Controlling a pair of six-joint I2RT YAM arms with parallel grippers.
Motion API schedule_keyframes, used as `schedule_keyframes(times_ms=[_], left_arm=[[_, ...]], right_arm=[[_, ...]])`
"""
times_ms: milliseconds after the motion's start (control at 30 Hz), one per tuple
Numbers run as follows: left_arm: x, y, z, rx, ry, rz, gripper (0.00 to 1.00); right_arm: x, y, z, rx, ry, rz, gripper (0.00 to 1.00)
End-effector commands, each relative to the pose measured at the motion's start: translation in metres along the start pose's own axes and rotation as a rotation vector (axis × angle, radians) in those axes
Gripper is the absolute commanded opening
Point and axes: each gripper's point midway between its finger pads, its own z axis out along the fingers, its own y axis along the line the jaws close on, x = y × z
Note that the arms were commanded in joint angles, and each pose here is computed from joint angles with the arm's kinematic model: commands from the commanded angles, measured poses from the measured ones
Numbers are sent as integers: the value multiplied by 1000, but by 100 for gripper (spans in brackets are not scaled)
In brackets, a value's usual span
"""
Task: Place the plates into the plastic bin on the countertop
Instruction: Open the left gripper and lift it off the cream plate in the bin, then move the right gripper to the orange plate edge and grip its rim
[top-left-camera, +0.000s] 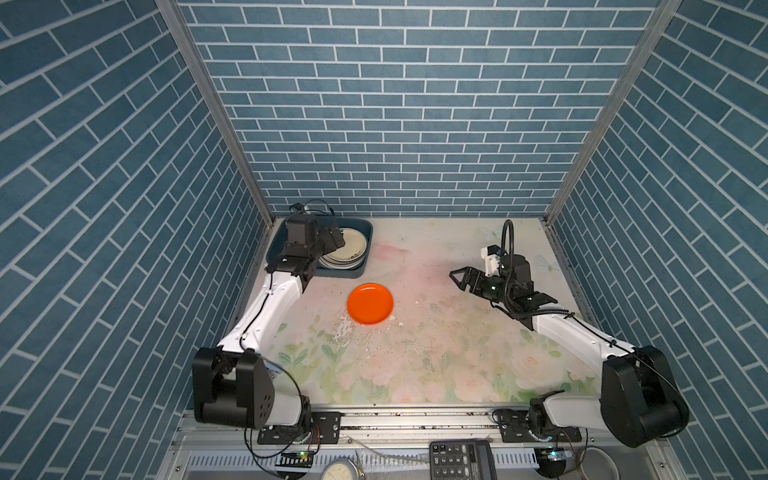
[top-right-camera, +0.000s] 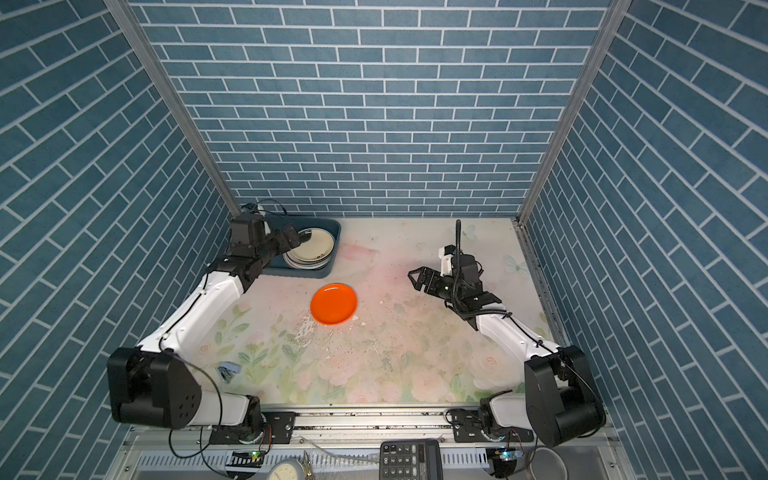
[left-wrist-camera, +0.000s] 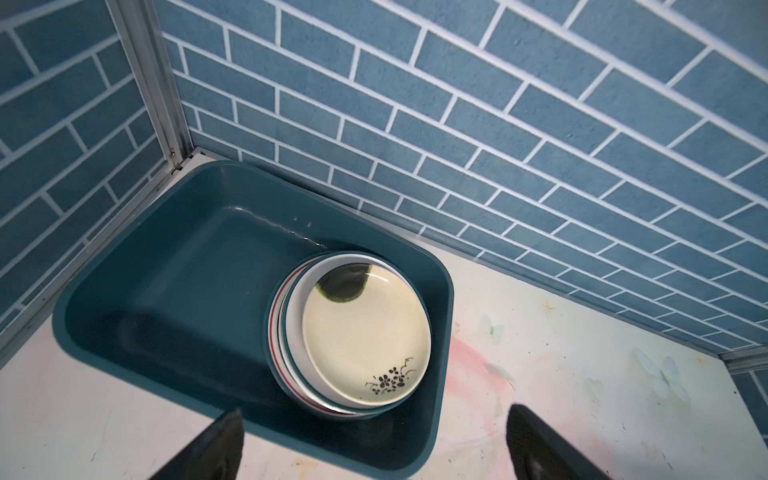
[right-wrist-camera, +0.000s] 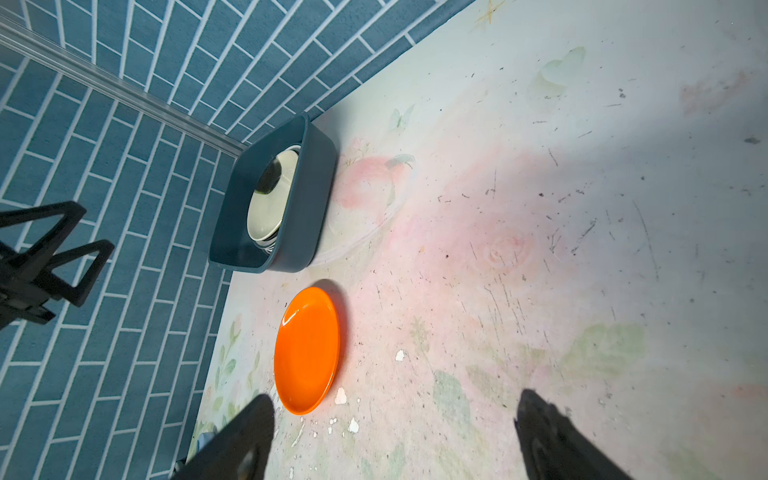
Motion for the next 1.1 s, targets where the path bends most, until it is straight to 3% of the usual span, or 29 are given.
schedule_keyframes(times_ms=[0, 267, 667, 1067], left_arm=[[17, 10, -12, -16, 0, -29, 100], [51, 21, -35, 13, 39, -65, 100], [94, 18, -39, 105, 134, -125, 100], [103, 17, -50, 137, 150, -117, 99]], right_arm=[[-7, 9, 2, -42, -14, 31, 90], [10, 18, 24, -118, 25, 93, 86], [64, 47, 76, -138, 176, 37, 84], [120, 70, 142, -209, 348, 61, 64]])
